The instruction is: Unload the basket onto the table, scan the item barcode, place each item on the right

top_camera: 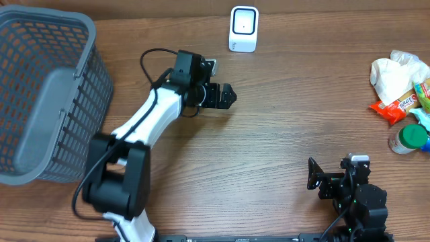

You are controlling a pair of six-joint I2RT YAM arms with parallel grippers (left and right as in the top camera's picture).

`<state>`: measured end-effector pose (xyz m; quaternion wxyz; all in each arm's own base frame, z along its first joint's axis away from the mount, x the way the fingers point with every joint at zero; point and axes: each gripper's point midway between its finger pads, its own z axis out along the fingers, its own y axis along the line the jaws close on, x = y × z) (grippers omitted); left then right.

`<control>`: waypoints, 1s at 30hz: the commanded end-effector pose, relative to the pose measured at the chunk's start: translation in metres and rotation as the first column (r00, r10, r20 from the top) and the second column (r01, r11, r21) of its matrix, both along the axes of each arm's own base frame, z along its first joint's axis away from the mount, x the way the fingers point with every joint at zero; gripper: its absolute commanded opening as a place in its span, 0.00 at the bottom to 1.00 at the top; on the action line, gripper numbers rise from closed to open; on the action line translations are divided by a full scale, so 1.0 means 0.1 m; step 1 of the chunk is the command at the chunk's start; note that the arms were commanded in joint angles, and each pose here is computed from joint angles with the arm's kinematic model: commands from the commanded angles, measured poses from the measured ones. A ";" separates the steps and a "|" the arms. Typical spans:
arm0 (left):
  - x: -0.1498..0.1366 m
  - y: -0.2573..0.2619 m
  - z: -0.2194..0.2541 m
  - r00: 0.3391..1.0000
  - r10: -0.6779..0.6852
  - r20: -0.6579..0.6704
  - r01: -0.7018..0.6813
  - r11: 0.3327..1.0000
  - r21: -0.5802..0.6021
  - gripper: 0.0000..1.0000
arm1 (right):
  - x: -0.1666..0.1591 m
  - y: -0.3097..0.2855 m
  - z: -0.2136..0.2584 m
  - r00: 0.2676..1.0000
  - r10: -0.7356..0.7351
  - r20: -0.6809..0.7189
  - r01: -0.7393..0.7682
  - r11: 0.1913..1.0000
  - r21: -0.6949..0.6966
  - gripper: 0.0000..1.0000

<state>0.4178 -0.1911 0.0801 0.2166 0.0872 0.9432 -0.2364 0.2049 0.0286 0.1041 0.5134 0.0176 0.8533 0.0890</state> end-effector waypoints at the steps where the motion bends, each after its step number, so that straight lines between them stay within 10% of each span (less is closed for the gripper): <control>1: 0.00 0.15 0.57 0.971 -0.002 0.238 -0.017 0.997 0.079 1.00 | -0.01 -0.01 -0.06 1.000 -0.008 -0.013 0.008 1.000 0.002 1.00; 12: -0.69 0.86 1.26 0.650 0.156 0.744 -0.211 0.977 -0.021 1.00 | -0.01 -0.01 -0.06 1.000 -0.008 -0.013 0.008 1.000 0.002 1.00; 24: -1.39 1.56 1.18 0.382 0.233 0.894 -0.354 0.931 -0.092 1.00 | -0.01 -0.01 -0.05 1.000 -0.008 -0.013 0.008 1.000 0.002 1.00; 30: -1.56 1.74 1.03 0.366 0.223 0.903 -0.415 0.908 -0.056 1.00 | -0.01 -0.01 -0.05 1.000 -0.008 -0.013 0.008 1.000 0.002 1.00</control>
